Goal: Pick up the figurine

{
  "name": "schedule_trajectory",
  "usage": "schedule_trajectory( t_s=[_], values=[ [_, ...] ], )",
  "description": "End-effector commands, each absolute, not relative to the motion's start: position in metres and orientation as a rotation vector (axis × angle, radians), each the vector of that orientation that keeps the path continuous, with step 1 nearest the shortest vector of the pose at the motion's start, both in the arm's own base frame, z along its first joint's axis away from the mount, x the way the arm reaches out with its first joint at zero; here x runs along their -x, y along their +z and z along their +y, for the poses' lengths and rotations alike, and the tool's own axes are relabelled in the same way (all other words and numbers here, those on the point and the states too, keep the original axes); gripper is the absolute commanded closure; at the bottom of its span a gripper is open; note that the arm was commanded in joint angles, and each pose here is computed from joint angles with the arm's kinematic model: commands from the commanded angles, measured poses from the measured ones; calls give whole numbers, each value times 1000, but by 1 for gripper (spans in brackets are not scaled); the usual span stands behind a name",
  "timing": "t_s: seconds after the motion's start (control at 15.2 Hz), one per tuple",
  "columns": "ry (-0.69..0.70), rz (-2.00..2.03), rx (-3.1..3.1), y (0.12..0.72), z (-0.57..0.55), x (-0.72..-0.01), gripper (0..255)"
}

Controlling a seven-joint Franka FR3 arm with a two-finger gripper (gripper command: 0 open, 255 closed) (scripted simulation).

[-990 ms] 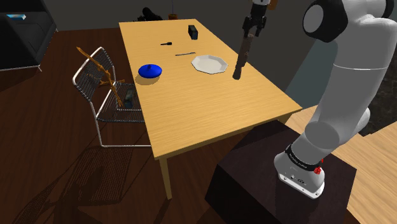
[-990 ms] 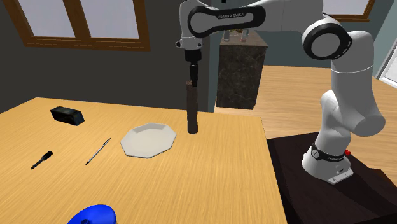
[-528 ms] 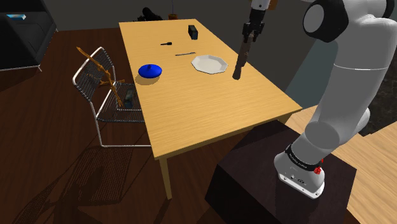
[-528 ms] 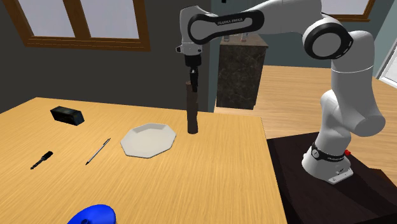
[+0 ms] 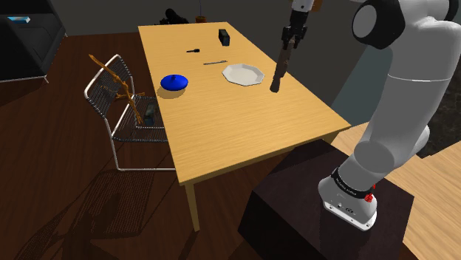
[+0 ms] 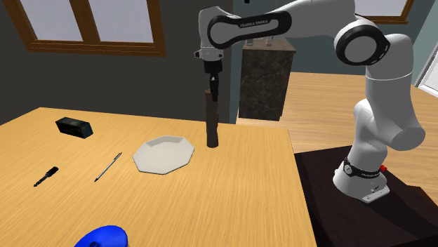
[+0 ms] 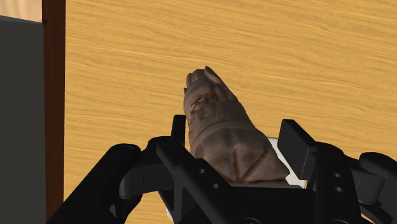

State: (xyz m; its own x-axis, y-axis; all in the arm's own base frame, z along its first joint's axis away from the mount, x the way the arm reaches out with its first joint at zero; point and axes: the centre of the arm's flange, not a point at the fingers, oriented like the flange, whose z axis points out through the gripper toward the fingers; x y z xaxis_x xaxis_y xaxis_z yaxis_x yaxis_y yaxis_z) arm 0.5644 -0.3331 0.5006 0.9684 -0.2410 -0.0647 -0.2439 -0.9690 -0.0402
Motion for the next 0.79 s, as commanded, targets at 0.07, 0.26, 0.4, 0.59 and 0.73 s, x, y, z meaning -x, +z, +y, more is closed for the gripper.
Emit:
schedule_trajectory(
  t_s=[0.07,0.26,0.4,0.59,0.73],
  values=[
    [95,377,3068,510,-333,-565,255],
    [95,377,3068,525,-333,-565,255],
    [95,377,3068,536,-333,-565,255],
    [95,377,3068,552,-333,-565,255],
    [95,377,3068,562,-333,-565,255]
  ],
)
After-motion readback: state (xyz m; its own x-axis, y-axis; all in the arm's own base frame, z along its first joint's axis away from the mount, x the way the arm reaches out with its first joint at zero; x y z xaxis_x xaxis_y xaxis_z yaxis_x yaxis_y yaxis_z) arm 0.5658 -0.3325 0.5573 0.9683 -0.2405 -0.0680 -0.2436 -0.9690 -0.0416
